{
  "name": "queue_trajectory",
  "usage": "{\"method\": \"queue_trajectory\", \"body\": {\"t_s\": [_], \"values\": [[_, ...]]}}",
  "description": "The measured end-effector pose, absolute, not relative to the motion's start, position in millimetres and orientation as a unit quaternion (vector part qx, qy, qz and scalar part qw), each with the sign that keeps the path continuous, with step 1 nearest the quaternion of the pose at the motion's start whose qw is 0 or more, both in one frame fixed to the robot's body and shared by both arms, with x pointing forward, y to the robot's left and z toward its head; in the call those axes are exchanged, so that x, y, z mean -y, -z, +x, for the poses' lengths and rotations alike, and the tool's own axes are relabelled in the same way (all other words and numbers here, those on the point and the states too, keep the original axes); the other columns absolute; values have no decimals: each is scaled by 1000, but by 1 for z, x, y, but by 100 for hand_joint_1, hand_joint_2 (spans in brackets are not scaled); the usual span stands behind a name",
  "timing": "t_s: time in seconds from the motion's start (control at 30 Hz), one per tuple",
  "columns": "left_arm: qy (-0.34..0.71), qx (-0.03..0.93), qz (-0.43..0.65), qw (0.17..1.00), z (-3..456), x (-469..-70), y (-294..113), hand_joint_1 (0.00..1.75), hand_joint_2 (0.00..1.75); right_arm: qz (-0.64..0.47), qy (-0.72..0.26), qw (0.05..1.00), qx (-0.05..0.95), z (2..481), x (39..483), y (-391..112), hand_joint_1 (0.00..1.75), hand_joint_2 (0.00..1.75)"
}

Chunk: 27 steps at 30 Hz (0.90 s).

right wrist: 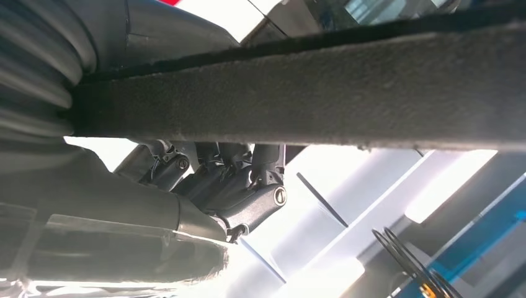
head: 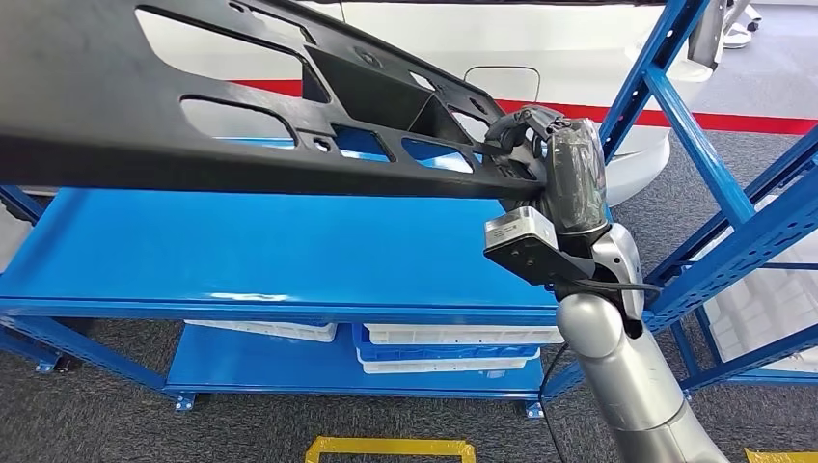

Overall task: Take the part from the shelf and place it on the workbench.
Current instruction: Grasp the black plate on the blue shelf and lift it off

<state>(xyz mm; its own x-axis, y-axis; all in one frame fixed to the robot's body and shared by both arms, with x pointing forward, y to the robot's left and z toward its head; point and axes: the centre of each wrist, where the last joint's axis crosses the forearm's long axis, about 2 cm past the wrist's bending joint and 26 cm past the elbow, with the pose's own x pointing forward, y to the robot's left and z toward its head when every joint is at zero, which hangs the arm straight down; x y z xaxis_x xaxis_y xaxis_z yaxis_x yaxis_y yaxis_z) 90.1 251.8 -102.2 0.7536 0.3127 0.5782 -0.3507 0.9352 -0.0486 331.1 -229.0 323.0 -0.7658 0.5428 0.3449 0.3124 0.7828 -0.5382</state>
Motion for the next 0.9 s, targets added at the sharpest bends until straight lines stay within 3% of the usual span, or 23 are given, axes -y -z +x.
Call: {"method": "queue_trajectory", "body": {"t_s": [0.9], "values": [[-234,298,50,924,70,-262,107,0,0,-184,-230,258,920,357,196,-337,175,175]]}}
